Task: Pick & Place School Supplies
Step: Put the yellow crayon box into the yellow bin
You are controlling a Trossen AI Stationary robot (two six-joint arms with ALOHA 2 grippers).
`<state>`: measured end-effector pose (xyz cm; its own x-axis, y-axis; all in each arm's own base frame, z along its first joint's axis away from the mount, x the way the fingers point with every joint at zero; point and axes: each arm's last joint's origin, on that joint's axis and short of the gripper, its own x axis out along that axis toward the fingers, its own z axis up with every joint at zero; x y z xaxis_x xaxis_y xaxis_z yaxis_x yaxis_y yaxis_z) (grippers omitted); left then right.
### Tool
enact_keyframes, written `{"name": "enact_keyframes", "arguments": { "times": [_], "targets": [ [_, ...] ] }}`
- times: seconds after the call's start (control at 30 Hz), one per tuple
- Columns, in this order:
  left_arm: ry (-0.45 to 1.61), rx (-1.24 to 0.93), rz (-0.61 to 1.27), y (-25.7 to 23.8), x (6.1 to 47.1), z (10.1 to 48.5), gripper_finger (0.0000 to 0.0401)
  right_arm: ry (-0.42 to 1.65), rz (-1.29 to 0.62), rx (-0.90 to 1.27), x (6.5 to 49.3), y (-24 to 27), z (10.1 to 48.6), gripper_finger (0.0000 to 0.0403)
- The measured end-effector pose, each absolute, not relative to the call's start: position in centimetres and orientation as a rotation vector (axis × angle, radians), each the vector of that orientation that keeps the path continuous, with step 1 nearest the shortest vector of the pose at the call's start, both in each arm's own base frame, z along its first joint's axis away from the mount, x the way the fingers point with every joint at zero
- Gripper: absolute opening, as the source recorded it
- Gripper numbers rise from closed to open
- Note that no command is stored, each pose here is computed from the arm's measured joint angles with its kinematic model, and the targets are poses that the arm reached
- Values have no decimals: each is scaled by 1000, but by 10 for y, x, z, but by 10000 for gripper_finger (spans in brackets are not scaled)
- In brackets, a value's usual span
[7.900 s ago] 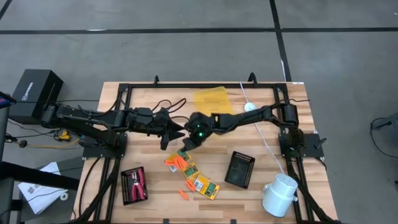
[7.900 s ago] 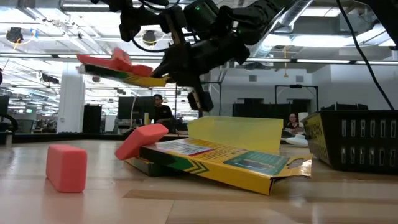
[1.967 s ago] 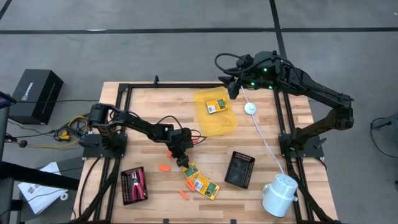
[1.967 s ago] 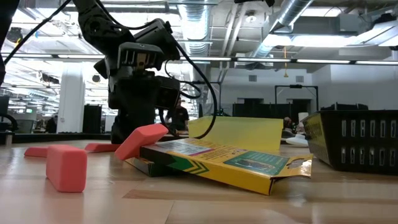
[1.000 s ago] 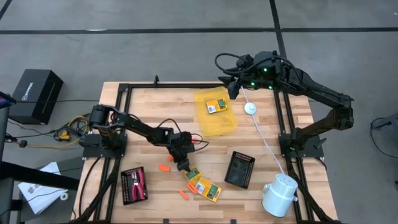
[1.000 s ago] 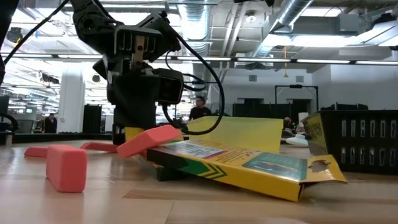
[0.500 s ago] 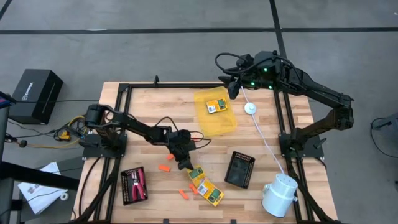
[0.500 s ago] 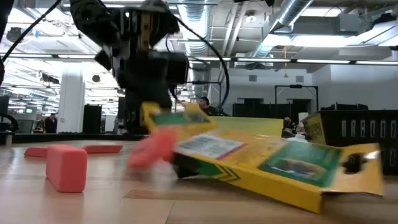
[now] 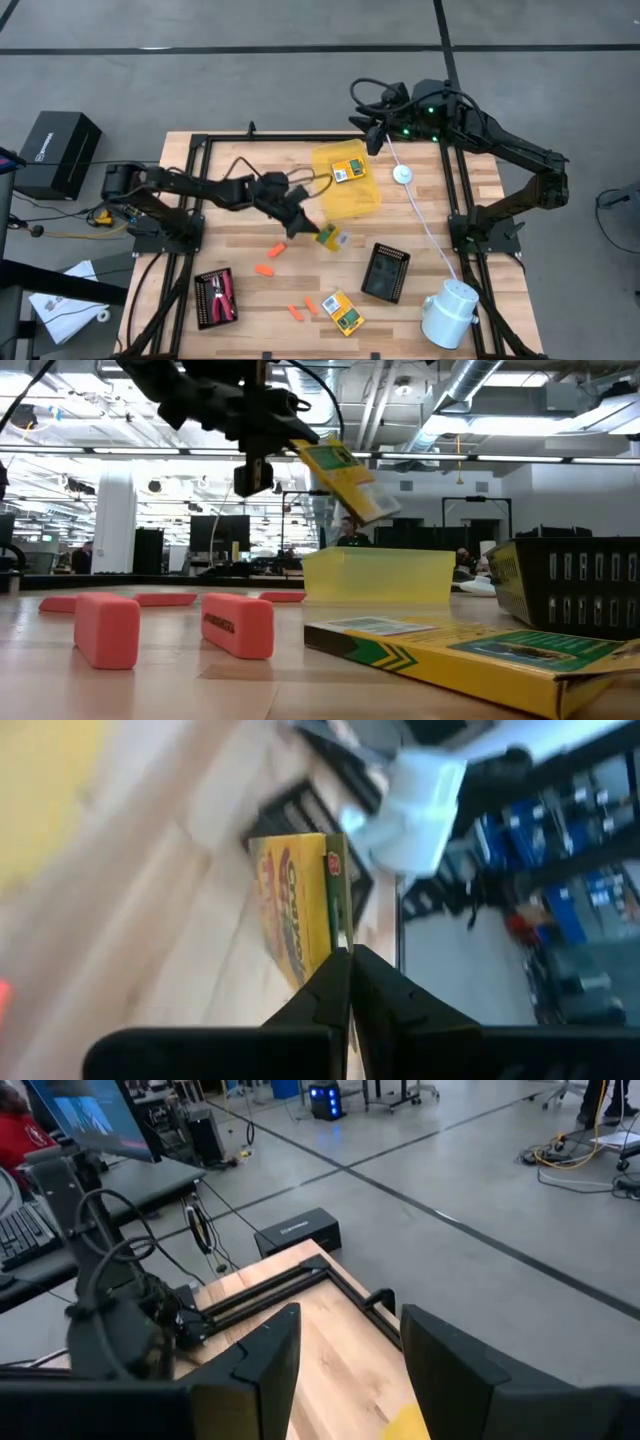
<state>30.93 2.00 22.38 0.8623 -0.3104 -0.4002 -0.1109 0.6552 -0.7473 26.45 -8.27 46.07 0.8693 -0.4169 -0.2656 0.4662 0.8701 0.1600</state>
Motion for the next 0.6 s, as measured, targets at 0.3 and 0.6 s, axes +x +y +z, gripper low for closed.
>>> {"name": "enact_keyframes", "arguments": {
  "times": [0.3, 0.6],
  "targets": [
    [439, -869, 16, 65, 301, 230, 0, 167, -461, 220, 266, -83, 466, 160],
    [324, -856, 75, 95, 297, 236, 0, 160, -460, 220, 266, -83, 467, 162]
  ]
}}
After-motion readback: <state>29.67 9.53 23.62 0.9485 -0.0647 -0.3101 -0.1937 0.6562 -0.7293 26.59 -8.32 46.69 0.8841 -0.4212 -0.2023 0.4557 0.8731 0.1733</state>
